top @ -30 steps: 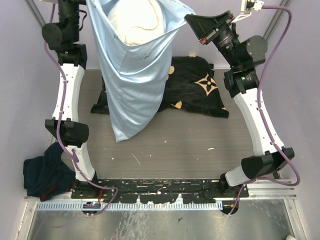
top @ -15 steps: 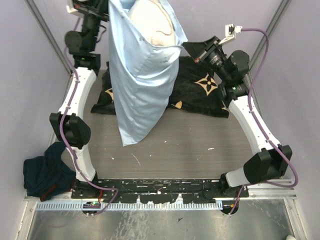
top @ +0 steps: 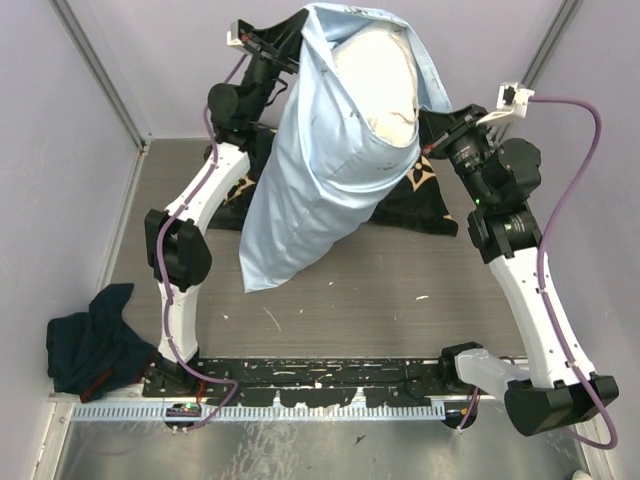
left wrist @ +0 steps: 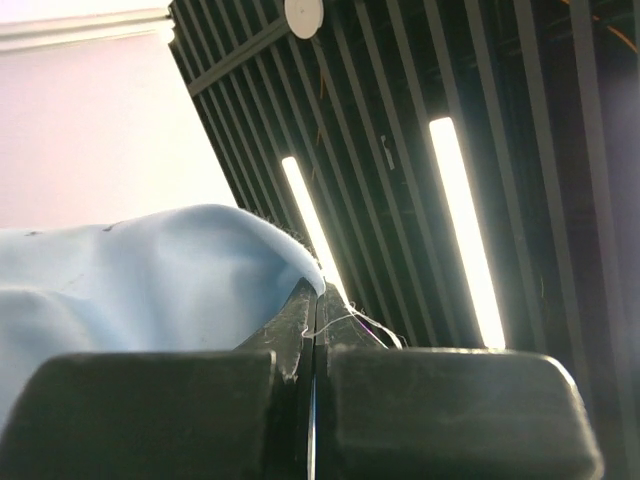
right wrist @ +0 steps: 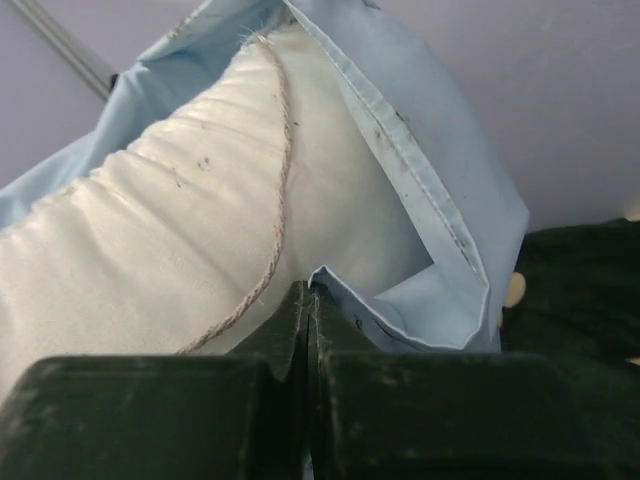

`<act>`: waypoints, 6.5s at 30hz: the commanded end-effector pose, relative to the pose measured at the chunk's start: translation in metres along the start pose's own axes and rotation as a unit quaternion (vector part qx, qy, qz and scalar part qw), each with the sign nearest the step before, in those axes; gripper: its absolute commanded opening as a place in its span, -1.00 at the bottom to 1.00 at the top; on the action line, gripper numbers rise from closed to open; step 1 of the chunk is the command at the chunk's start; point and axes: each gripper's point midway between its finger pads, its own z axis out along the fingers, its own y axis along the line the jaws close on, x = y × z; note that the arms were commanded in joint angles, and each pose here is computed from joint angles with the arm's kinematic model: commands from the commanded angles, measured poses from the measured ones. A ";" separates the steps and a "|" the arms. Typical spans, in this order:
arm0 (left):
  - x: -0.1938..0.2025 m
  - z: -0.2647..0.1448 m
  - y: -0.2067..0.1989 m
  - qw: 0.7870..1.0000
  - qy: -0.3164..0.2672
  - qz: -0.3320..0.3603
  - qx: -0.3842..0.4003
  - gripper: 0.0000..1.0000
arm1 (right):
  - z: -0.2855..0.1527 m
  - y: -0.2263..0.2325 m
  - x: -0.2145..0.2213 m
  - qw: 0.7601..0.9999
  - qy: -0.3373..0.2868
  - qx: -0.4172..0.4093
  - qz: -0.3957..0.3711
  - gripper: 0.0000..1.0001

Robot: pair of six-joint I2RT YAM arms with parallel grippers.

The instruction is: Put the pillow into the pillowcase

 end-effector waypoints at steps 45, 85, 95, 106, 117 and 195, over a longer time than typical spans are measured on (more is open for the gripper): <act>0.153 -0.079 0.071 0.973 0.109 0.023 -0.204 -1.00 | 0.055 0.082 0.327 0.886 0.395 -0.134 0.201 -0.99; 0.068 -0.176 0.151 0.976 0.064 -0.099 -0.182 -0.39 | -0.105 -0.181 0.258 0.900 0.336 0.274 0.041 -0.07; 0.071 -0.197 0.125 0.973 0.104 -0.080 -0.192 -0.04 | -0.130 -0.163 0.241 0.915 0.302 0.261 0.049 0.16; 0.085 -0.205 0.114 0.957 0.172 -0.053 -0.227 -0.42 | -0.106 -0.141 0.228 0.945 0.241 0.198 0.095 0.19; 0.078 -0.223 0.133 0.954 0.153 -0.070 -0.248 -0.43 | -0.030 -0.082 0.201 0.957 0.196 0.021 0.214 0.17; 0.048 -0.293 0.145 0.834 0.213 0.114 -0.497 -0.03 | -0.186 -0.194 0.217 0.865 0.291 0.404 0.059 -0.99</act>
